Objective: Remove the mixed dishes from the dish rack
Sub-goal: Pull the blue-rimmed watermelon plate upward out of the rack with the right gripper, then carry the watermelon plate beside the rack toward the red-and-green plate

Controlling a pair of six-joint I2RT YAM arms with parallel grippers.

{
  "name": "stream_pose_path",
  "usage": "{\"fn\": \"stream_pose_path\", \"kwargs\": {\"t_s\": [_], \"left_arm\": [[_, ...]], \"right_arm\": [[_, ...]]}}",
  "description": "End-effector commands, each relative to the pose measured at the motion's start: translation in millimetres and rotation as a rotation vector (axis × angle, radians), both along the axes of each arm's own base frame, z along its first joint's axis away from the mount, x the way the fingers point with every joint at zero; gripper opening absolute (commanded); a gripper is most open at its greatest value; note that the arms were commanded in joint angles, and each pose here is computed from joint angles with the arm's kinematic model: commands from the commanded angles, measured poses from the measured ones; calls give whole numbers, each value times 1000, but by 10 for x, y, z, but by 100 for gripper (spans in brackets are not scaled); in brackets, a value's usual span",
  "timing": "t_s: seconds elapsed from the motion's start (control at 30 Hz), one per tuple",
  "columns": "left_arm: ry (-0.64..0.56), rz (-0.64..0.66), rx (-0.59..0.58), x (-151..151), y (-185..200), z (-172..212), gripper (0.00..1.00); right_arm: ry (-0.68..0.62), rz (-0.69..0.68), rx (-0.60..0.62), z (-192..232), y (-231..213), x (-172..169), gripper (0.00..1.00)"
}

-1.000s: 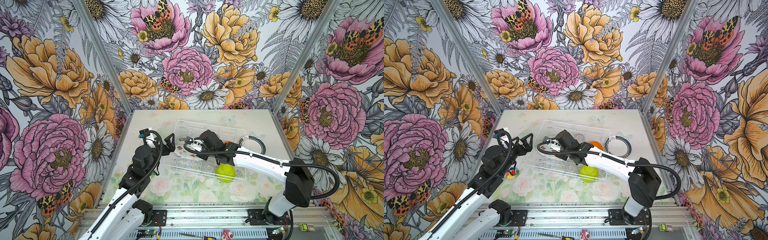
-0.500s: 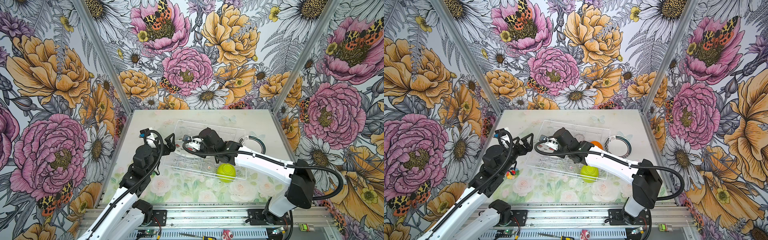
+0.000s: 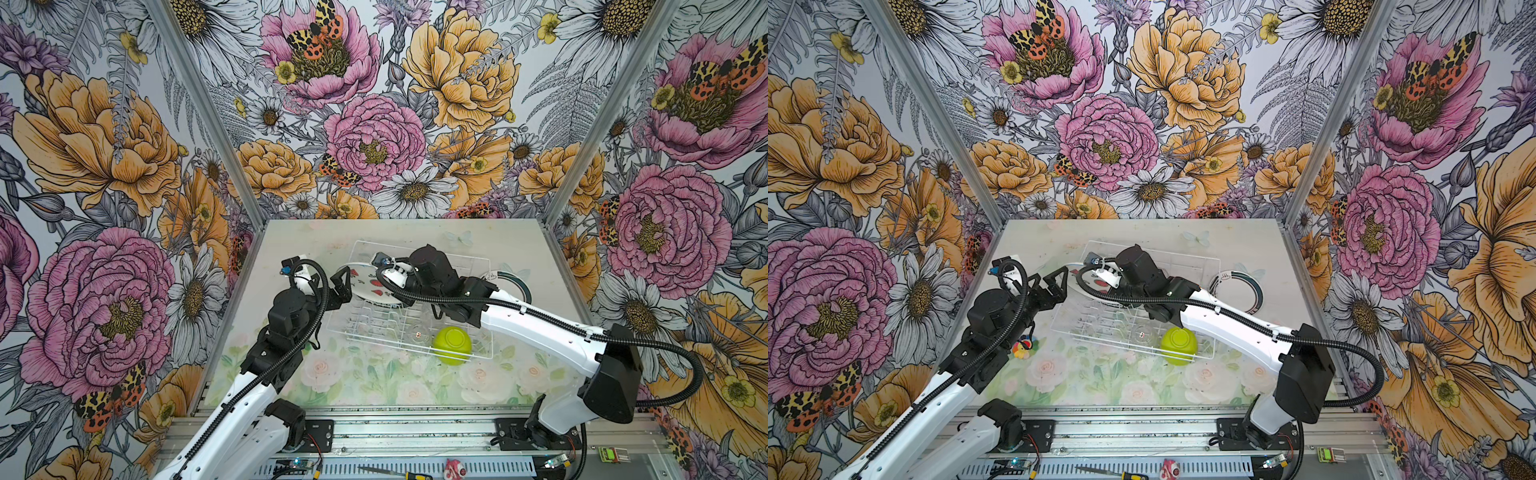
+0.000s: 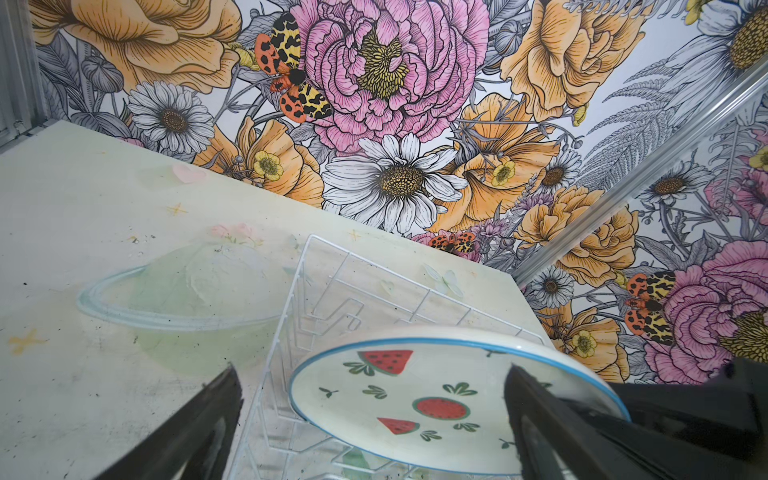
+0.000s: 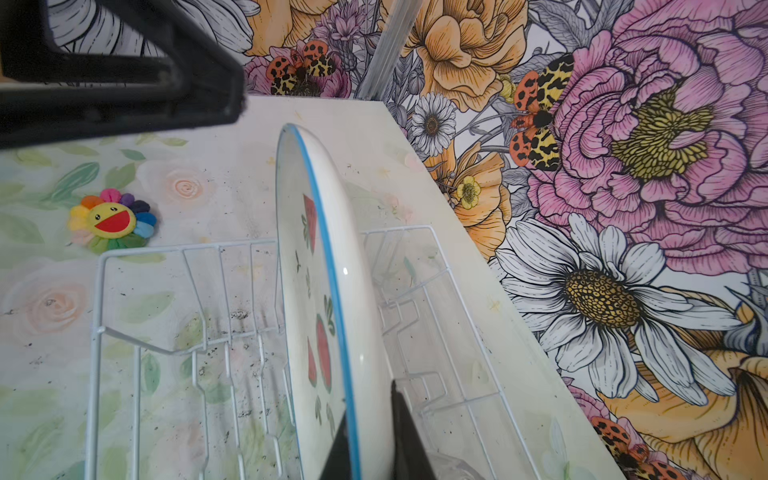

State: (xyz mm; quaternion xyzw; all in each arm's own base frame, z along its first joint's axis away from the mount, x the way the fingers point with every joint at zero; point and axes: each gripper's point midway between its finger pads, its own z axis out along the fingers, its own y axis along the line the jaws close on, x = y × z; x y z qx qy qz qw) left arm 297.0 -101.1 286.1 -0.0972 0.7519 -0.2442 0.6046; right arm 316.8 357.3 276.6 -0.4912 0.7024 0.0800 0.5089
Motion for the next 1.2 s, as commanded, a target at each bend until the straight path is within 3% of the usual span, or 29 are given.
{"fn": "stream_pose_path", "kwargs": {"t_s": [0.0, 0.2, 0.57, 0.93, 1.17], "left_arm": [[-10, 19, -11, 19, 43, -14, 99], [-10, 15, -14, 15, 38, -17, 99], [-19, 6, -32, 0, 25, 3, 99], [-12, -7, -36, 18, -8, -16, 99], [-11, -8, -37, 15, -10, -27, 99]], "right_arm": [[-156, -72, 306, 1050, -173, 95, 0], [-149, -113, 442, 1216, -401, 116, 0], [-127, -336, 645, 1349, -1202, 380, 0], [-113, -439, 775, 1393, -1729, 387, 0], [-158, -686, 884, 1346, -2550, 349, 0]]}}
